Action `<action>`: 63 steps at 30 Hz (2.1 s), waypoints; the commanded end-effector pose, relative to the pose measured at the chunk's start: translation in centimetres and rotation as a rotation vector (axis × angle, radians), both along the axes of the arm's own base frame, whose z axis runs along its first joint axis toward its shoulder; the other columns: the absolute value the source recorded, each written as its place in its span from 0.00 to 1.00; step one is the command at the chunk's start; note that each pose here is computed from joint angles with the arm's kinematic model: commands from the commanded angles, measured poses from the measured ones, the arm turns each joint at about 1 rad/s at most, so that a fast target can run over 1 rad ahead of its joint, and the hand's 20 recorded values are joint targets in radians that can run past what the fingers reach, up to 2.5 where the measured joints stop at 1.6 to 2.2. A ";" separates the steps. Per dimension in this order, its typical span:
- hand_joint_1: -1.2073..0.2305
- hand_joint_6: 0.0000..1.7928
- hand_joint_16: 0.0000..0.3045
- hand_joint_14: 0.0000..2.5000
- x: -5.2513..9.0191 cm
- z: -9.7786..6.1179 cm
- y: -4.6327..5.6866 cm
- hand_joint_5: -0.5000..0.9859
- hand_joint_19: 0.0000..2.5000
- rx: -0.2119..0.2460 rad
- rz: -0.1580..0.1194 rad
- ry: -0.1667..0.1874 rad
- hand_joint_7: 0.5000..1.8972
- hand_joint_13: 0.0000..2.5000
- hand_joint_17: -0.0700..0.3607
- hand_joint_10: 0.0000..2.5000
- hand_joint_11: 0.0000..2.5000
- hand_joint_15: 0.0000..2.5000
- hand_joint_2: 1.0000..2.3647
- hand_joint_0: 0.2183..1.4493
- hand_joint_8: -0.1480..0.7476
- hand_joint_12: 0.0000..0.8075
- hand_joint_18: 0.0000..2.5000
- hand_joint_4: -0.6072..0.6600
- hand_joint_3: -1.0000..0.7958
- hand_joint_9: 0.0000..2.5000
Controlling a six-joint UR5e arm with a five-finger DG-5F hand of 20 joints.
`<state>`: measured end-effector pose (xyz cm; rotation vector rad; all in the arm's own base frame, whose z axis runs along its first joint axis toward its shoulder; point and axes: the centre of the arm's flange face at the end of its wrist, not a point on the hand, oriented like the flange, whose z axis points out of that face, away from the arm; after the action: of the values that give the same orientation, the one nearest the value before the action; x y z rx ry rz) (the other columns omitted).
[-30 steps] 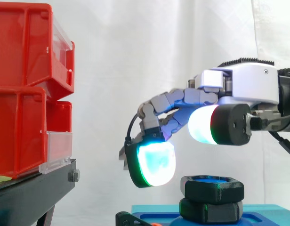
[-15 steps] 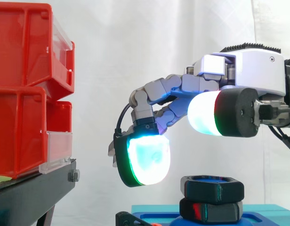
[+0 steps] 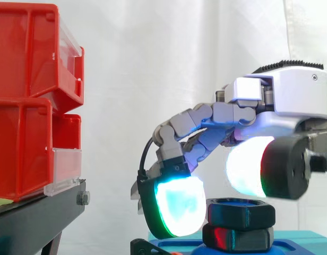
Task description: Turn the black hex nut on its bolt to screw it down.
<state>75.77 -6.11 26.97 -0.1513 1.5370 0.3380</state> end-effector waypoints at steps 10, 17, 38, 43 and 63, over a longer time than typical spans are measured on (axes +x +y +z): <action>0.59 0.29 0.18 0.00 -0.3 -0.2 -0.9 0.30 0.11 -0.002 -0.009 0.017 0.60 0.23 0.45 0.00 0.03 0.08 0.00 0.18 0.43 0.40 0.19 0.59 0.28 0.29; 0.65 0.30 0.18 0.00 -0.4 -0.4 -1.5 0.30 0.12 -0.015 -0.015 0.013 0.58 0.23 0.45 0.00 0.03 0.08 0.00 0.18 0.43 0.40 0.19 0.59 0.28 0.30; 0.61 0.28 0.19 0.00 -0.8 -0.5 -3.1 0.30 0.12 -0.017 -0.010 0.018 0.60 0.23 0.46 0.00 0.03 0.08 0.00 0.16 0.44 0.41 0.19 0.60 0.28 0.29; 0.59 0.28 0.19 0.00 -0.8 -0.5 -3.4 0.30 0.11 -0.017 -0.009 0.018 0.57 0.23 0.47 0.00 0.03 0.08 0.00 0.15 0.44 0.41 0.19 0.61 0.28 0.29; 0.51 0.29 0.23 0.00 -0.9 -0.4 -3.7 0.27 0.10 -0.017 -0.010 0.018 0.45 0.23 0.53 0.00 0.05 0.08 0.00 0.06 0.49 0.49 0.20 0.70 0.28 0.28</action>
<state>74.90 -9.72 26.51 -0.1538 1.5591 0.3191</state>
